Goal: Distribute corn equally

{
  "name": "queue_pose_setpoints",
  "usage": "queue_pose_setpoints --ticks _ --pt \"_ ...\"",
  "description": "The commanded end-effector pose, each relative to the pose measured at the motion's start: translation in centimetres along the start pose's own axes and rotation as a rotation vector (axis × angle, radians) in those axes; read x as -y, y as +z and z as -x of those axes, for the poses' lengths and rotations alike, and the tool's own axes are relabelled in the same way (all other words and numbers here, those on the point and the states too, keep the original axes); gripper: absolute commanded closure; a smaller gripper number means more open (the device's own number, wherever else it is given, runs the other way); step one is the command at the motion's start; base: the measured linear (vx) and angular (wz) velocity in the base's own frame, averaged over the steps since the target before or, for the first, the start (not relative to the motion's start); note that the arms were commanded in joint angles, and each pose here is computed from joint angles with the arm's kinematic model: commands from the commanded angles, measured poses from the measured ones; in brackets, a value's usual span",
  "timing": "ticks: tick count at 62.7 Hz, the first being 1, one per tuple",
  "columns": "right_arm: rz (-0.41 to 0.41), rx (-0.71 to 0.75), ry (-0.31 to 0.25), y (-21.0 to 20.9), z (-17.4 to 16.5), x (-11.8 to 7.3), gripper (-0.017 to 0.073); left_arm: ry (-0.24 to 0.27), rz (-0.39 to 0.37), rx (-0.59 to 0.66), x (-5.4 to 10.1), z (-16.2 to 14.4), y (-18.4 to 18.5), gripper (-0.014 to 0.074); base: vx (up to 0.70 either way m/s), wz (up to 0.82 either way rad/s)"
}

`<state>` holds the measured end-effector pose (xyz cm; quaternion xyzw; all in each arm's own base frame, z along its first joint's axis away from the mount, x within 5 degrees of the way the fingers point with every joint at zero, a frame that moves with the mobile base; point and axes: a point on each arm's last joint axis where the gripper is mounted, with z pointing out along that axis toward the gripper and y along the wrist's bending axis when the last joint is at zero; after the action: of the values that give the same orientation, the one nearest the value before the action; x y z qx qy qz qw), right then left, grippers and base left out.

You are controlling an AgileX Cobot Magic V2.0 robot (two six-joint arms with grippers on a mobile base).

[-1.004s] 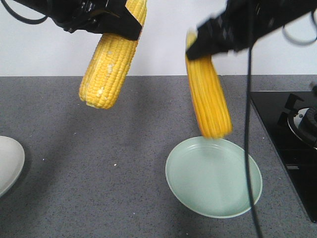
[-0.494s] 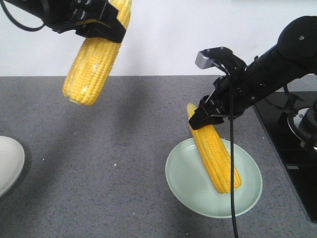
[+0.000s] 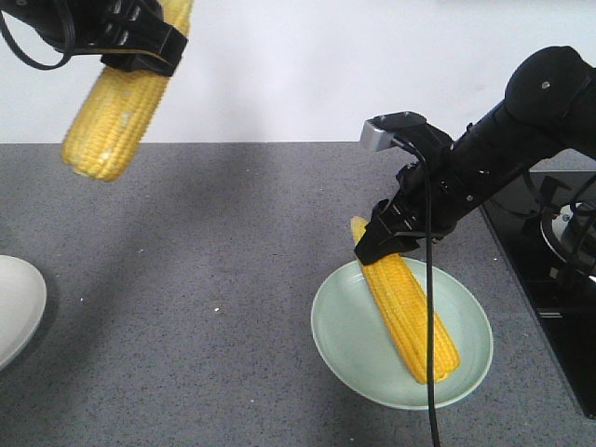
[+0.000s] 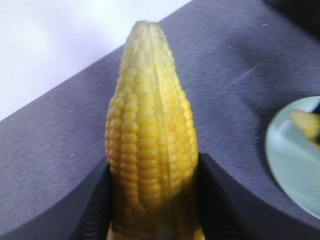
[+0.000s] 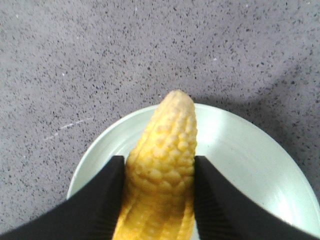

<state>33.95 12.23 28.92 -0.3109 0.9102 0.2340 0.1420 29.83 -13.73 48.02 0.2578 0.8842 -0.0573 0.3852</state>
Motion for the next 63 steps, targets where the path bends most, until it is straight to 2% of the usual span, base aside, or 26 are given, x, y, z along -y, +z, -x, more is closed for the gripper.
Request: queue_pose_setpoints --ticks 1,9,27,30,36,49,58,63 --pt "-0.005 0.065 -0.029 -2.0 0.5 -1.0 0.0167 -0.021 0.089 0.075 -0.7 0.4 -2.3 0.0601 0.00 0.00" --pt "-0.012 0.055 -0.030 -2.0 0.4 -0.9 0.0120 -0.033 0.165 0.068 -1.4 0.3 -2.4 0.0601 0.00 0.00" --pt "-0.027 0.068 -0.026 -2.3 0.4 -0.9 0.0142 -0.041 0.256 0.063 -2.3 0.2 -2.6 0.0601 0.00 0.00" --pt "-0.033 0.083 -0.031 -2.7 0.4 -1.2 0.0171 -0.033 0.286 0.057 -2.6 0.2 -2.5 0.0601 0.00 0.00" --pt "-0.055 0.141 -0.052 -4.2 0.5 -1.9 0.0256 -0.052 0.315 0.051 -3.4 0.0 -2.5 0.0601 0.00 0.00" --pt "-0.165 0.365 -0.142 -10.0 0.1 -5.2 0.0575 -0.146 0.383 -0.047 -6.7 -2.0 -0.8 0.0601 0.00 0.00" --pt "-0.219 0.470 -0.195 -13.5 -1.1 -7.5 0.0568 -0.198 0.417 -0.201 -9.1 -5.1 2.0 0.0601 0.00 0.00" --pt "-0.243 0.482 -0.220 -14.6 -1.9 -8.4 0.0568 -0.231 0.431 -0.301 -10.5 -7.5 3.6 0.0601 0.00 0.00"
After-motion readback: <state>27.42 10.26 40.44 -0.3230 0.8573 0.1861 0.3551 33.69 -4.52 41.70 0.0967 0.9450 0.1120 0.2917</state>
